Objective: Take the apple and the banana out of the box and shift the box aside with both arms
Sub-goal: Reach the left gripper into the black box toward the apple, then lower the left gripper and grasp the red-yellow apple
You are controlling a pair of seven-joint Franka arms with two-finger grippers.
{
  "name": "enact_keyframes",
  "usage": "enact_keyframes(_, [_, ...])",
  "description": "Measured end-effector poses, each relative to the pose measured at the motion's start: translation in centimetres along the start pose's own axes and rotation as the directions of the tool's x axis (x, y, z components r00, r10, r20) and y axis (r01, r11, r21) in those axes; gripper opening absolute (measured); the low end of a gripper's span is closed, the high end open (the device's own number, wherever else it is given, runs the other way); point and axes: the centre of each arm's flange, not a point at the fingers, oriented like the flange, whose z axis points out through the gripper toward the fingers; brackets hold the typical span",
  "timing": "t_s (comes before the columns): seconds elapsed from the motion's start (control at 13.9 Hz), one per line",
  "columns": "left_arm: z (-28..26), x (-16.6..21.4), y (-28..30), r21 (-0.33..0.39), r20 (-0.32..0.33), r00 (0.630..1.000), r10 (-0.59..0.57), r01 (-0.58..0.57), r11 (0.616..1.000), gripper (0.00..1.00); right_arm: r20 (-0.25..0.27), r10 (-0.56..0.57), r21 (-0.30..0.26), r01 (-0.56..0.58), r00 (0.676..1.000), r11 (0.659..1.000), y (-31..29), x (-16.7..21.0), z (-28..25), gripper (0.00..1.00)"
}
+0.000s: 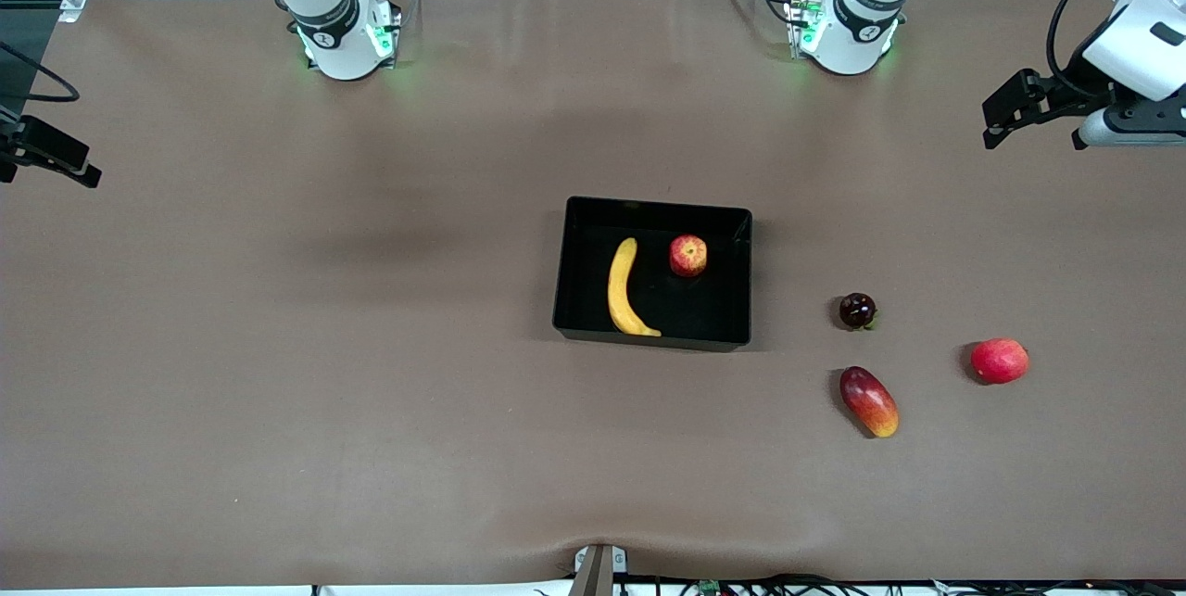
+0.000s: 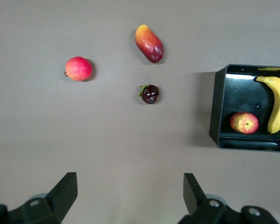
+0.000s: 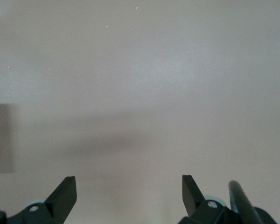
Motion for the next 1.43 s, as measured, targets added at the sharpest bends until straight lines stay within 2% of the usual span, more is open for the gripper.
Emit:
enact_keyframes(0.57, [2.1, 1.5, 1.2, 0.026, 0.036, 0.999, 0.023, -0.024, 0.999, 1.0, 0.0, 0.0, 0.0, 0.0, 1.0, 1.0, 0.0, 0.0, 0.0, 1.0])
enact_keyframes(0.93, [9.4, 3.2, 12.7, 0.04, 0.129, 0.991, 0.039, -0.044, 0.998, 1.0, 0.0, 0.0, 0.0, 0.0, 1.0, 1.0, 0.0, 0.0, 0.0, 1.0])
enact_keyframes(1.15, [15.1, 3.4, 21.2, 0.022, 0.111, 0.994, 0.0, -0.003, 1.0, 1.0, 0.0, 0.0, 0.0, 0.0, 1.0, 1.0, 0.0, 0.0, 0.0, 1.0])
enact_keyframes(1.29, [19.5, 2.2, 26.6, 0.012, 0.097, 0.994, -0.042, 0.041, 0.999, 1.0, 0.0, -0.001, 0.0, 0.001, 1.0, 1.0, 0.0, 0.0, 0.0, 1.0])
enact_keyframes(1.43, [23.9, 0.8, 30.5, 0.04, 0.086, 0.991, -0.1, 0.097, 0.994, 1.0, 0.0, -0.001, 0.0, 0.001, 1.0, 1.0, 0.0, 0.0, 0.0, 1.0])
